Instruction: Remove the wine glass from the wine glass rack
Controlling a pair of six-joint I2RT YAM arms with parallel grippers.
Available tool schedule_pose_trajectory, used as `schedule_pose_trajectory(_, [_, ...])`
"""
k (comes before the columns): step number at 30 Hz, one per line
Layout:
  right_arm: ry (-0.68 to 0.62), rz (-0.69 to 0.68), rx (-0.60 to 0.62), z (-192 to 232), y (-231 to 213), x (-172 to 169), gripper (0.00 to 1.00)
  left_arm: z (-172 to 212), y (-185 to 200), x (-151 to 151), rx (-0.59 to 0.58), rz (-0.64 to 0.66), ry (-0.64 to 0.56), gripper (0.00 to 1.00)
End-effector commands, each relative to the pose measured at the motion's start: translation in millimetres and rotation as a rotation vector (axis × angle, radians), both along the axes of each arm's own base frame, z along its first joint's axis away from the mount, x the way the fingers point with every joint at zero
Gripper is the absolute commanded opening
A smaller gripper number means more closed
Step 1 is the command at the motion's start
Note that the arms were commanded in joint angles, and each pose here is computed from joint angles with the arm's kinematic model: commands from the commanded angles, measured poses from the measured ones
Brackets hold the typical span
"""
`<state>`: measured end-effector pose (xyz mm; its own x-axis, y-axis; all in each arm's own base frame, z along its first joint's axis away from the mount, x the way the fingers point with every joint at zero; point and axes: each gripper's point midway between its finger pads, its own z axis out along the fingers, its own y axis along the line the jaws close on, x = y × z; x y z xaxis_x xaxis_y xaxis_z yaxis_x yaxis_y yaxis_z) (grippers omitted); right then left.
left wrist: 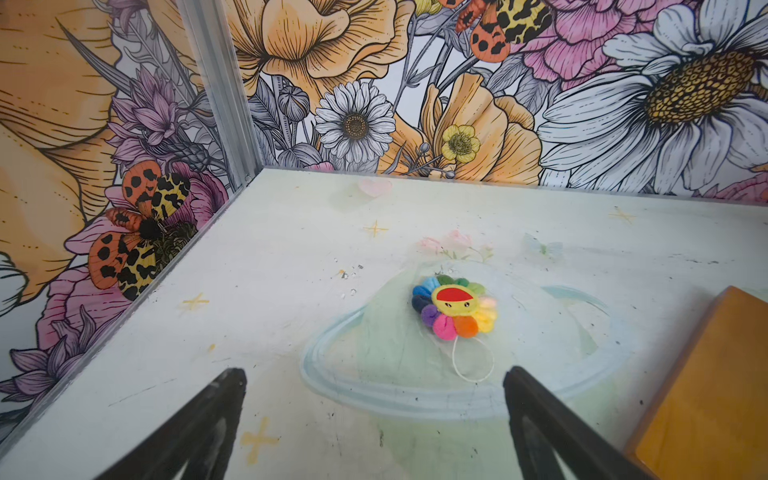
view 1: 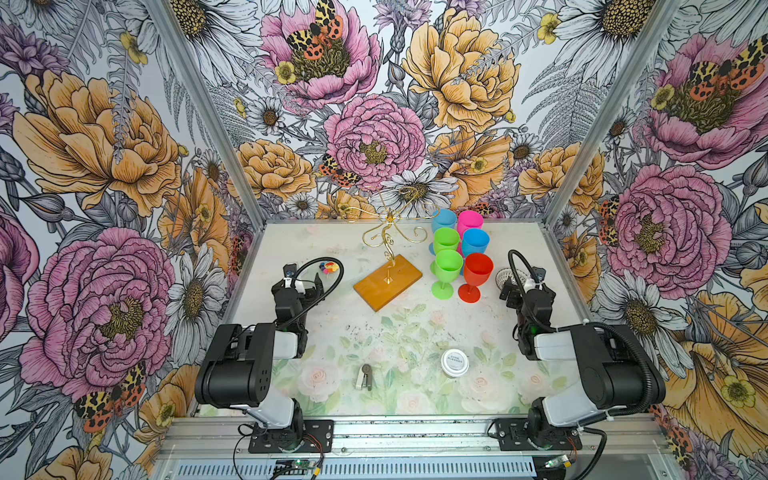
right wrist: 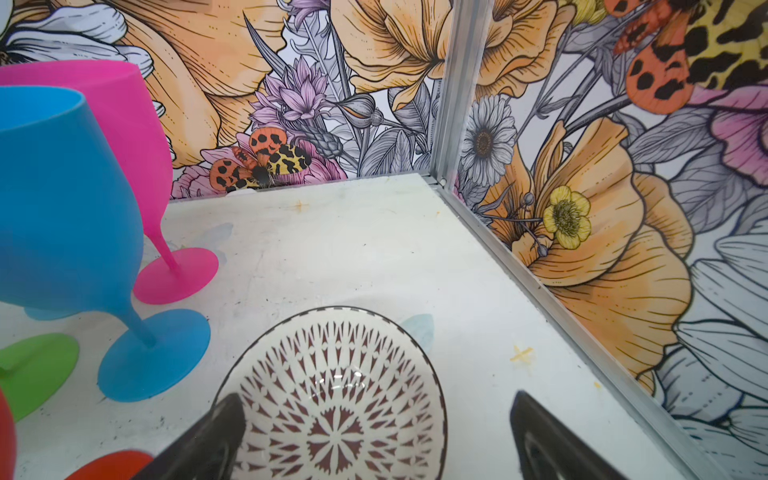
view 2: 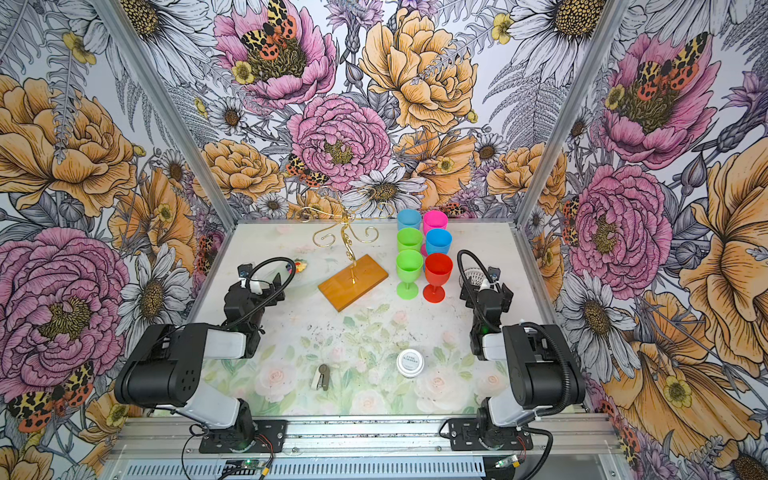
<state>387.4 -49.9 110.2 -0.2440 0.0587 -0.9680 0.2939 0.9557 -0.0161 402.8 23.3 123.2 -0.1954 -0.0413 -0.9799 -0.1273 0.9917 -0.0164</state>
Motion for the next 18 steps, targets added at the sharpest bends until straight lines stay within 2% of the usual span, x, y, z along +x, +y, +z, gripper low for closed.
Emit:
schedule_pose_trajectory(1, [-0.021,0.006,-0.014,6.9,1.2,5.0,0.99,6.2,-1.4,2.7,-0.030,-0.017,-0.020,0.99])
schedule_pose_trajectory(16, [-0.006,0.023,-0.019,5.5,4.7,7.0,0.99,5.8,-0.4,2.3,-0.031,-0.014,-0.020,0.99])
schedule_pose_trajectory(18, [-0.010,0.021,-0.019,5.8,4.5,5.9,1.00,6.2,-5.4,3.0,-0.038,-0.054,-0.021,0.99])
